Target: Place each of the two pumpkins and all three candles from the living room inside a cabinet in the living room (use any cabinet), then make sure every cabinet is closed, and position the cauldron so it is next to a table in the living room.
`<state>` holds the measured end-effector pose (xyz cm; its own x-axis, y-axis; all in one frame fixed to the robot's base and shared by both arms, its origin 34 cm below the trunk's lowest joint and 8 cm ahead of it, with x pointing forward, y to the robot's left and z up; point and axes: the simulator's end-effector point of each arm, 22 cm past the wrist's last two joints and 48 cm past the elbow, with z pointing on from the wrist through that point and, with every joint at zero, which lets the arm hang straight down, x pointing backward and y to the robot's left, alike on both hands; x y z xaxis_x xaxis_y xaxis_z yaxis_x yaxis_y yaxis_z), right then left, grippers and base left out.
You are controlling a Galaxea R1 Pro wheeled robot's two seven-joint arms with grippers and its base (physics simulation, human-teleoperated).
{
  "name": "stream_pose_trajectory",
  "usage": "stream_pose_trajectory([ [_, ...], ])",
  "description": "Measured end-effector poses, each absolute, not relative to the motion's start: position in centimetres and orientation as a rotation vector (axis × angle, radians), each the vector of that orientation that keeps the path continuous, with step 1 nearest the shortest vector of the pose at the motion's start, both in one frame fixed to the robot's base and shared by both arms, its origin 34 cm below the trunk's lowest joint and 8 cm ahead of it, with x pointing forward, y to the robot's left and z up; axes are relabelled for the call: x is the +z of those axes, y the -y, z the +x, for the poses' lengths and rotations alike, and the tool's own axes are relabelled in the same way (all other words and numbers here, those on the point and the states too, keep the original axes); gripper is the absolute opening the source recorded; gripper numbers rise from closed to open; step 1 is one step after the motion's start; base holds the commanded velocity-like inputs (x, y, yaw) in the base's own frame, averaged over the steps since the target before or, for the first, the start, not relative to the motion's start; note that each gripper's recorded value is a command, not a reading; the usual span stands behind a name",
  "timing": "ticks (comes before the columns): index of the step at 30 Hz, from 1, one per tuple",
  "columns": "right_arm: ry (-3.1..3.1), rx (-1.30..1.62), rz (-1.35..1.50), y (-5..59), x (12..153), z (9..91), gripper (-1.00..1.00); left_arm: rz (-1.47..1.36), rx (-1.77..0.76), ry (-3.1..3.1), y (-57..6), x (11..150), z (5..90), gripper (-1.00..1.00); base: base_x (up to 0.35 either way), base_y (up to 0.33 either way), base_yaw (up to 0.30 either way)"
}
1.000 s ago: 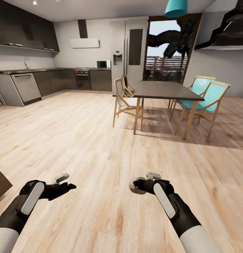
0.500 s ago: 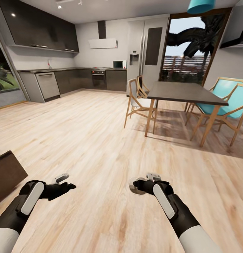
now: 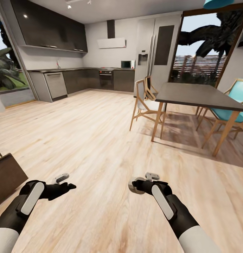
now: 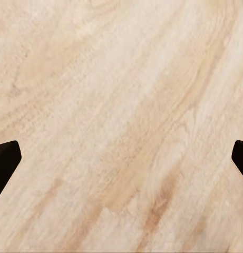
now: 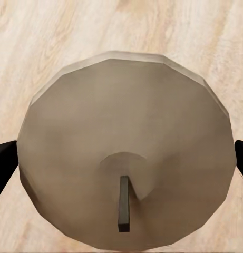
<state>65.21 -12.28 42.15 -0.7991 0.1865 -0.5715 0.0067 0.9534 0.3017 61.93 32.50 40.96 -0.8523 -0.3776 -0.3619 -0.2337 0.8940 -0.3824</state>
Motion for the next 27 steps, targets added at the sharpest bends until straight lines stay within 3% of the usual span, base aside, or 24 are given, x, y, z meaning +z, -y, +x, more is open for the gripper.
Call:
stream_pose_trajectory([
  [9, -2.486, 0.354, 0.084, 11.4, 41.9, 64.7, -1.0, -0.448, -0.455, -2.624, -32.5, 41.0, 61.9, 1.0, 0.125, -0.263, 0.292],
  [27, -2.492, 0.352, 0.073, 11.2, 41.7, 64.5, -1.0, -0.447, -0.455, -2.625, -32.5, 41.0, 61.9, 1.0, 0.055, -0.011, 0.292],
])
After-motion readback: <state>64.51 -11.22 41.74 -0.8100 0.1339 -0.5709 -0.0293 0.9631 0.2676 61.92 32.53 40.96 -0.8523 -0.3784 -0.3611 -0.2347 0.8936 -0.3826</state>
